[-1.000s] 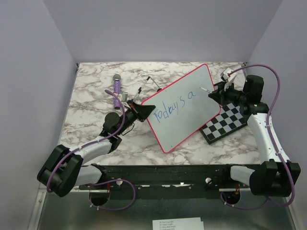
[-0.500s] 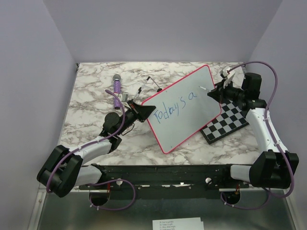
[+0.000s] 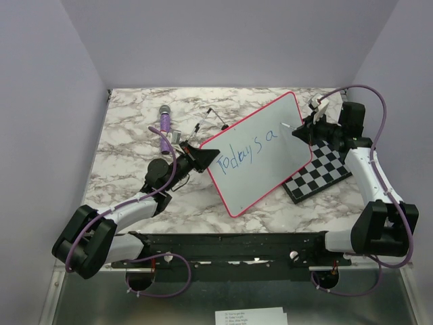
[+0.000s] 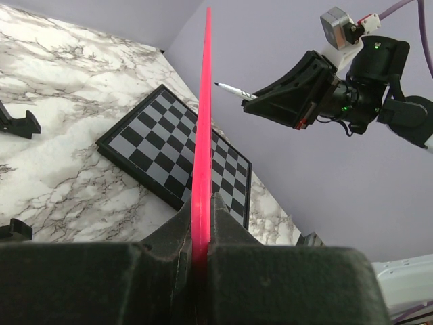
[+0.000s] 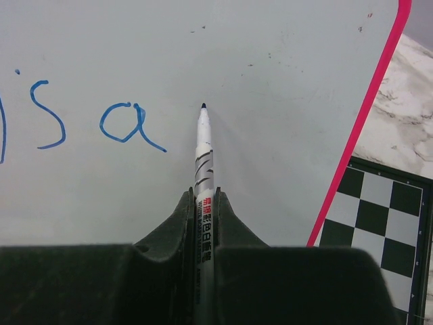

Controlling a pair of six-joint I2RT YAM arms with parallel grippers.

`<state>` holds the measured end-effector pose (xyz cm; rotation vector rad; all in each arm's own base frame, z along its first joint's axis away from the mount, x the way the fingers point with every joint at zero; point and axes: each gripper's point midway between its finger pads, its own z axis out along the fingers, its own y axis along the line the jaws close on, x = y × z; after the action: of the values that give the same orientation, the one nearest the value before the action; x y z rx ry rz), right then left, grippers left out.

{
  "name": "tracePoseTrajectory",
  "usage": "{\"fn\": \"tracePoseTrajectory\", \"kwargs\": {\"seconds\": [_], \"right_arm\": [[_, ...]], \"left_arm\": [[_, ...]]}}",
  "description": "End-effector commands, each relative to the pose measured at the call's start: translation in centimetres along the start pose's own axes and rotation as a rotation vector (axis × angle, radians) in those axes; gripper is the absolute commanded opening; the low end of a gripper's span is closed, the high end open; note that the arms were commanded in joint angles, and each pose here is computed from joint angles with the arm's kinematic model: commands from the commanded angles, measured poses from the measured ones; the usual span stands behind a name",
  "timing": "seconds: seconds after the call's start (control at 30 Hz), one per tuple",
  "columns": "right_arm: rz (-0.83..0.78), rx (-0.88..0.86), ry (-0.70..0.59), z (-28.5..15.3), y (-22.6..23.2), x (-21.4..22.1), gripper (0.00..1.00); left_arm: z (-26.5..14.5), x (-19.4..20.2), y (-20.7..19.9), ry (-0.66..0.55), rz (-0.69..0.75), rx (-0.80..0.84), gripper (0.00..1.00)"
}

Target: Write a sentence on the whiteboard

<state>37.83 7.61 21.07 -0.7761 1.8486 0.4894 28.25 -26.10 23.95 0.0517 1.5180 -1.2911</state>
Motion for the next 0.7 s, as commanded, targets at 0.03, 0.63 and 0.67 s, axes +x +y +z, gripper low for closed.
{"fn": "tracePoseTrajectory", "kwargs": {"seconds": [0.03, 0.63, 0.67], "right_arm": [[-0.036, 0.024, -0.028, 0.1, -0.9, -0.8, 0.01], [-0.007, -0.017, -0.002, 1.1, -0.9, 0.2, 0.01], [-0.006, -0.026, -0.002, 1.2, -0.7, 0.1, 0.01]], "left_arm": [[0.6, -2.8, -3.9, -0.066, 0.032, 0.143, 0.00], [0.8, -2.8, -4.0, -0.062, 0.029, 0.149, 0.00], [0.8, -2.8, -3.9, -0.061, 0.028, 0.148, 0.00]]}}
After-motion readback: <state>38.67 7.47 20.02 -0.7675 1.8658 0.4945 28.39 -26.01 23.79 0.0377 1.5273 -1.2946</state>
